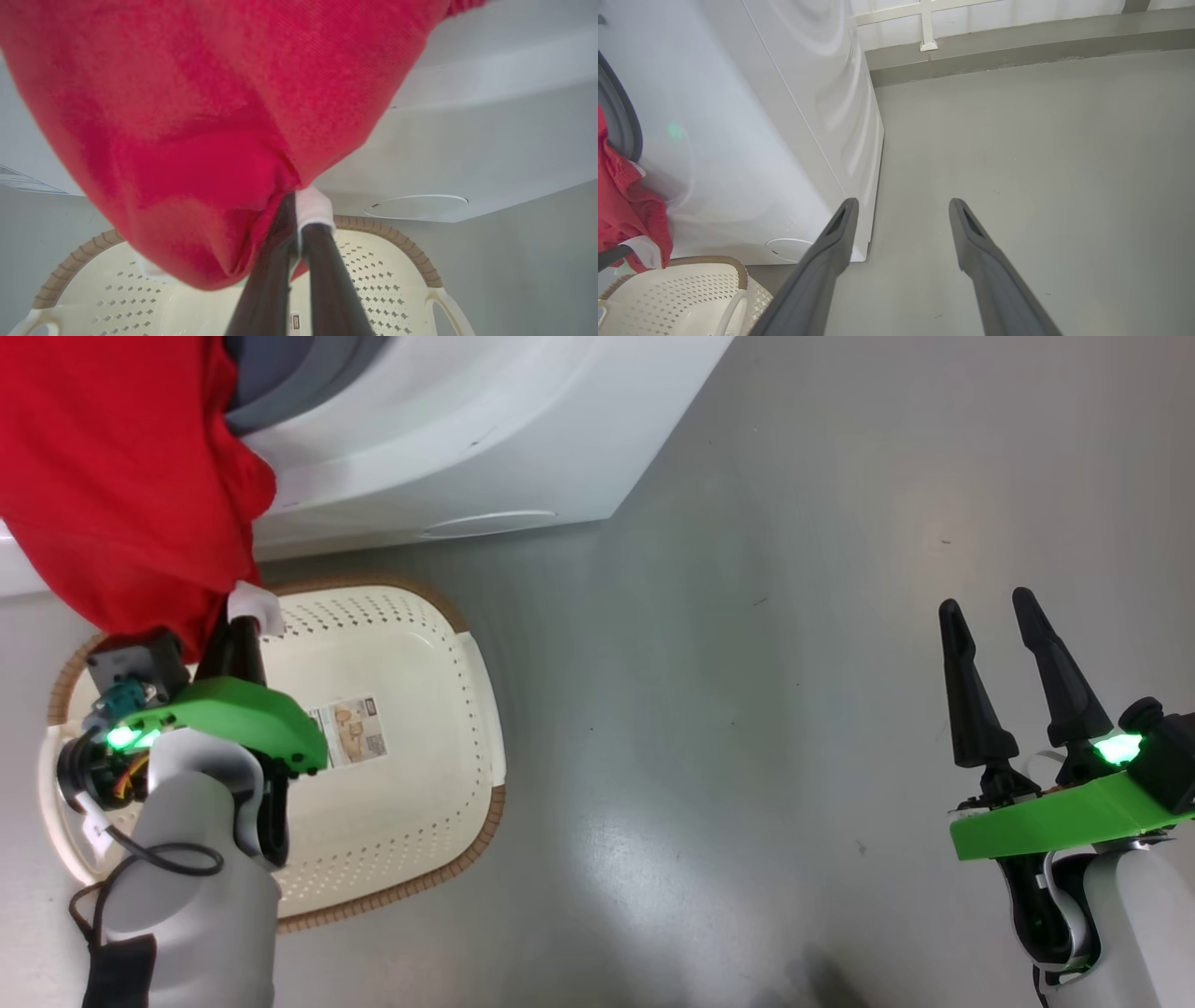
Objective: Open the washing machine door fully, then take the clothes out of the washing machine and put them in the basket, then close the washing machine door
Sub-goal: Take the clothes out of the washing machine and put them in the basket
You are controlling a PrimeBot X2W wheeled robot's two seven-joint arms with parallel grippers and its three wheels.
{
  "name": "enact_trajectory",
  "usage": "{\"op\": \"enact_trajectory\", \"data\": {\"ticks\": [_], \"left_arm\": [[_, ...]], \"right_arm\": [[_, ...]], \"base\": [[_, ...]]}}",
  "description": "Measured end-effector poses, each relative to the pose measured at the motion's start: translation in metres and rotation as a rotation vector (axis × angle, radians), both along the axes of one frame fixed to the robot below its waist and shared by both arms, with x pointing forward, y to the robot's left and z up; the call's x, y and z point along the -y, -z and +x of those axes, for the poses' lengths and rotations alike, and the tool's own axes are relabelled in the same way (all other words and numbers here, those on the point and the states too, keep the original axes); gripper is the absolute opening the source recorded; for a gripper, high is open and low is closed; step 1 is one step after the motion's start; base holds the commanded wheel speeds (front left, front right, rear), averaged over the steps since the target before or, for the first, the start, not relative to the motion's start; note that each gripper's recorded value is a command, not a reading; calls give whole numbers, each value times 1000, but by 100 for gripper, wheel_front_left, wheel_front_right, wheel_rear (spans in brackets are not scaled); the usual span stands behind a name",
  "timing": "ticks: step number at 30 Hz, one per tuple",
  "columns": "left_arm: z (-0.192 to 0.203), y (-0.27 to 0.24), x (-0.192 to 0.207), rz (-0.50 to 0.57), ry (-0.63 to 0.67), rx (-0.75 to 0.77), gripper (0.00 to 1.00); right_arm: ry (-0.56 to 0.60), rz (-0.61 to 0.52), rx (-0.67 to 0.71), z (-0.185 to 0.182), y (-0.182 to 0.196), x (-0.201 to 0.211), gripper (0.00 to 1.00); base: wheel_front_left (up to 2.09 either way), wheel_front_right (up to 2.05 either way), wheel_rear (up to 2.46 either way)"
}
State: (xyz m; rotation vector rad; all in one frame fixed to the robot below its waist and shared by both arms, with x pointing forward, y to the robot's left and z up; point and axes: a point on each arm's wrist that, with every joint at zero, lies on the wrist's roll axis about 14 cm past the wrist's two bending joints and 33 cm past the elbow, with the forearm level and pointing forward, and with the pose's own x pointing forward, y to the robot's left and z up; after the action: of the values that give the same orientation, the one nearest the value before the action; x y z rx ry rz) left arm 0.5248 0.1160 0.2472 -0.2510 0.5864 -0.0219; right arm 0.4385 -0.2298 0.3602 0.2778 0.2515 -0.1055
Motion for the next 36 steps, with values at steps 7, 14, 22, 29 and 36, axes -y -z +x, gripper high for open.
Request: {"op": "enact_trajectory", "data": {"ticks": [7, 14, 22, 29, 36], "left_arm": [[9, -17, -10, 3, -30, 58, 78], [0, -27, -21, -4, -49, 88, 100], [-11, -46, -33, -20, -82, 146, 100], [-19, -65, -38, -23, -84, 210, 100], [-28, -87, -42, -26, -91, 285, 100]], "right_arm": [[-8, 6, 13, 3, -4, -4, 100], [-21, 14, 30, 7, -8, -8, 100], [-42, 21, 49, 12, -13, -15, 100], [-55, 24, 54, 15, -14, -19, 100], [-59, 22, 57, 15, -14, -19, 100]], "base": [[0, 0, 0], [0, 0, 0], [0, 0, 0], [0, 0, 0], [0, 0, 0]]}}
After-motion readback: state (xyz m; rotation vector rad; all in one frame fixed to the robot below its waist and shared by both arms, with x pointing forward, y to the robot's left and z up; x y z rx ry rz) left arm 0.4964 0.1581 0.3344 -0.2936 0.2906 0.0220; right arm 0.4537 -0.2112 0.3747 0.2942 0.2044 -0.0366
